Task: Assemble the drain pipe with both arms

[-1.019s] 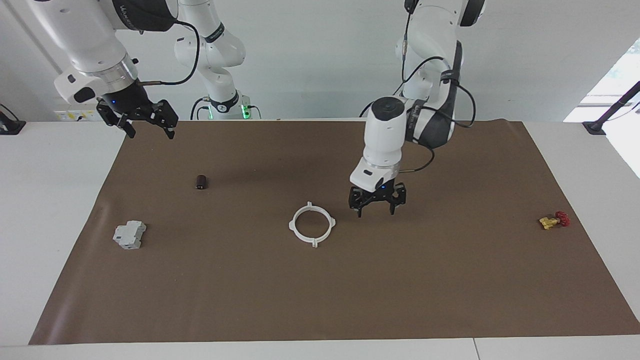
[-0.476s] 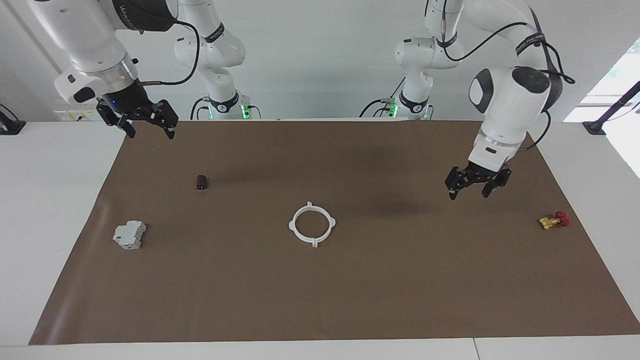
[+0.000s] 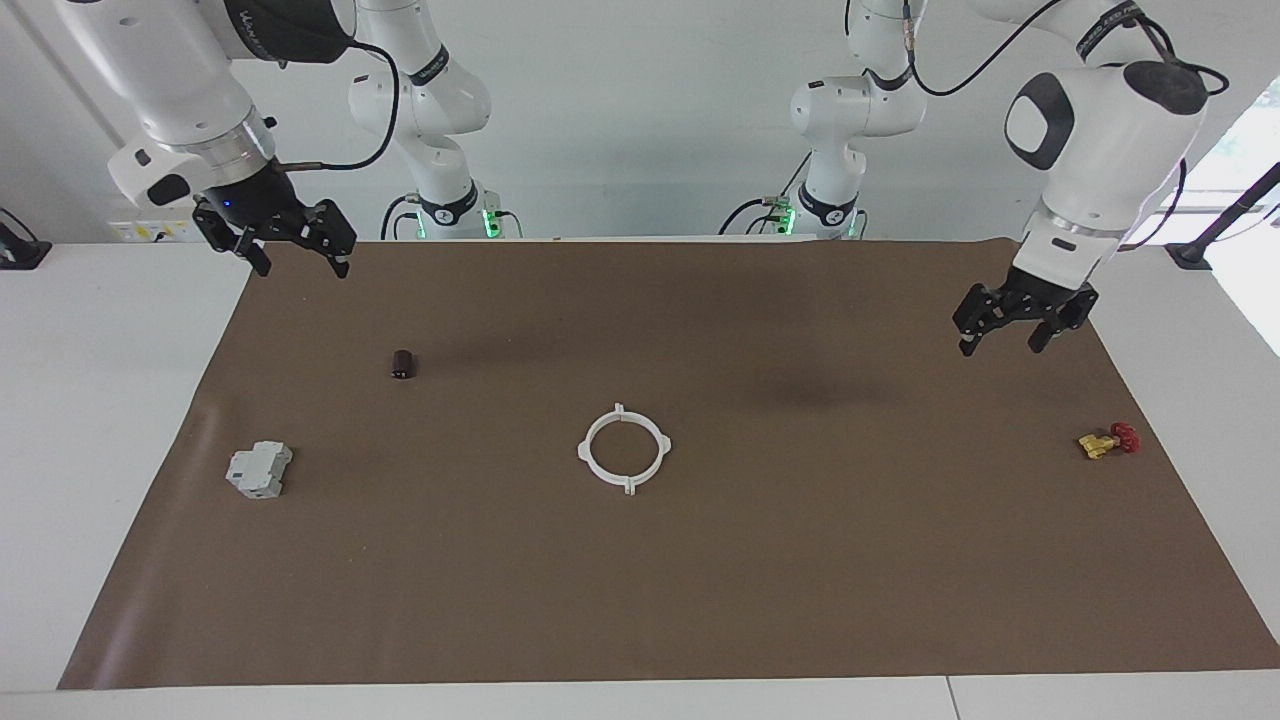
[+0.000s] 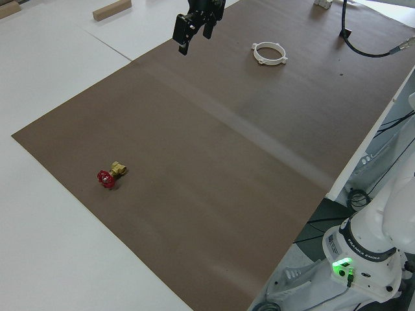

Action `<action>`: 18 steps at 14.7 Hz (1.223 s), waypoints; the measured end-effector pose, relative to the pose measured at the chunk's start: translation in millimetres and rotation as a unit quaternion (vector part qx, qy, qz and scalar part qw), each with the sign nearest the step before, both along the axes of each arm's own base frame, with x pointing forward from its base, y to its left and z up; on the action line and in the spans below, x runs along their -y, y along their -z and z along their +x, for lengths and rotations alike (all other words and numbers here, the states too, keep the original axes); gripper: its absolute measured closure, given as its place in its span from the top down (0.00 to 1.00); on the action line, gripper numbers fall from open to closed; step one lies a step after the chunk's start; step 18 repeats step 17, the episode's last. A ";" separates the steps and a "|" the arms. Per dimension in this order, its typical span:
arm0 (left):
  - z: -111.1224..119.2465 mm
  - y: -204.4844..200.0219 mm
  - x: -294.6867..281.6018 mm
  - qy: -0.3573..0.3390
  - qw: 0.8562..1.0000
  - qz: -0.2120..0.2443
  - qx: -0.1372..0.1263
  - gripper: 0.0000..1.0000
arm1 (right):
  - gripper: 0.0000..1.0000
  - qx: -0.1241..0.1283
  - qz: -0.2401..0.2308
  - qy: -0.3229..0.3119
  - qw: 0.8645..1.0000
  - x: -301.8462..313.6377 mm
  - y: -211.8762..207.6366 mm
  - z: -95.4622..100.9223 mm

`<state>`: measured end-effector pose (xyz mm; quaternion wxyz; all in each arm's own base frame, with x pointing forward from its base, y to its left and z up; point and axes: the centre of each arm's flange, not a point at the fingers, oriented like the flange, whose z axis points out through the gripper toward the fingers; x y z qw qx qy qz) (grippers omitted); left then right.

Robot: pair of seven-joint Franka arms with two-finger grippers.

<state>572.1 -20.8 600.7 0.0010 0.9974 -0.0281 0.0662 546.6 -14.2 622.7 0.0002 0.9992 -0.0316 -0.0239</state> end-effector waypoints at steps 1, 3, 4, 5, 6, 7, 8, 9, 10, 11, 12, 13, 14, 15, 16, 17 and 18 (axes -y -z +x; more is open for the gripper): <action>-1.4 -10.8 0.2 0.000 1.000 0.000 -0.005 1.00 | 1.00 0.000 0.000 0.000 1.000 0.0 0.0 0.0; -4.4 -25.0 0.3 0.001 1.000 0.001 -0.017 1.00 | 1.00 0.000 0.000 0.000 1.000 -0.1 0.0 0.0; -6.0 -26.9 0.3 0.001 1.000 0.001 -0.024 1.00 | 1.00 0.000 0.000 0.000 1.000 -0.1 0.0 0.0; -7.8 -25.8 0.3 0.001 0.999 0.001 -0.034 1.00 | 1.00 0.000 0.000 0.000 1.000 -0.1 0.0 0.0; -9.7 -23.1 0.2 0.001 0.999 0.002 -0.045 1.00 | 1.00 0.000 0.000 0.000 1.000 -0.2 0.0 0.0; -11.6 -20.1 0.1 0.001 0.999 0.002 -0.055 1.00 | 1.00 0.000 0.000 0.000 1.000 -0.3 0.0 0.0; -13.0 -17.1 0.1 0.001 0.998 0.002 -0.063 1.00 | 1.00 0.000 0.000 0.000 1.000 -0.3 0.0 0.0; -14.0 -14.6 0.0 0.001 0.998 0.002 -0.068 1.00 | 1.00 0.000 0.000 0.000 1.000 -0.3 0.0 0.0; -14.5 -12.4 0.0 0.001 0.997 0.003 -0.072 1.00 | 1.00 0.000 0.000 0.000 1.000 -0.3 0.0 0.0; -14.7 -10.7 -0.1 0.001 0.997 0.003 -0.074 1.00 | 1.00 0.000 0.000 0.000 1.000 -0.3 0.0 0.0; -14.8 -10.0 -0.4 0.000 0.997 0.003 -0.075 1.00 | 1.00 0.000 0.000 0.000 1.000 -0.3 0.0 0.0; -14.8 -9.9 -1.1 0.000 0.997 0.003 -0.075 1.00 | 1.00 0.000 0.000 0.000 1.000 -0.5 0.0 0.0; -14.8 -10.1 -1.9 -0.001 0.997 0.003 -0.075 1.00 | 1.00 0.000 0.000 -0.001 1.000 -0.8 0.0 0.0; -14.9 -10.3 -2.5 -0.002 0.997 0.002 -0.074 1.00 | 1.00 0.000 0.000 -0.001 1.000 -1.2 0.0 0.0; -15.0 -10.4 -3.2 -0.002 0.997 0.002 -0.074 1.00 | 1.00 0.000 0.000 -0.001 1.000 -1.3 0.0 0.0; -15.0 -10.5 -4.6 -0.003 0.997 0.002 -0.074 1.00 | 1.00 0.000 0.000 -0.001 1.000 -1.4 0.0 0.0; -15.0 -10.5 -4.6 -0.003 0.997 0.002 -0.074 1.00 | 1.00 0.000 0.000 -0.001 1.000 -1.4 0.0 0.0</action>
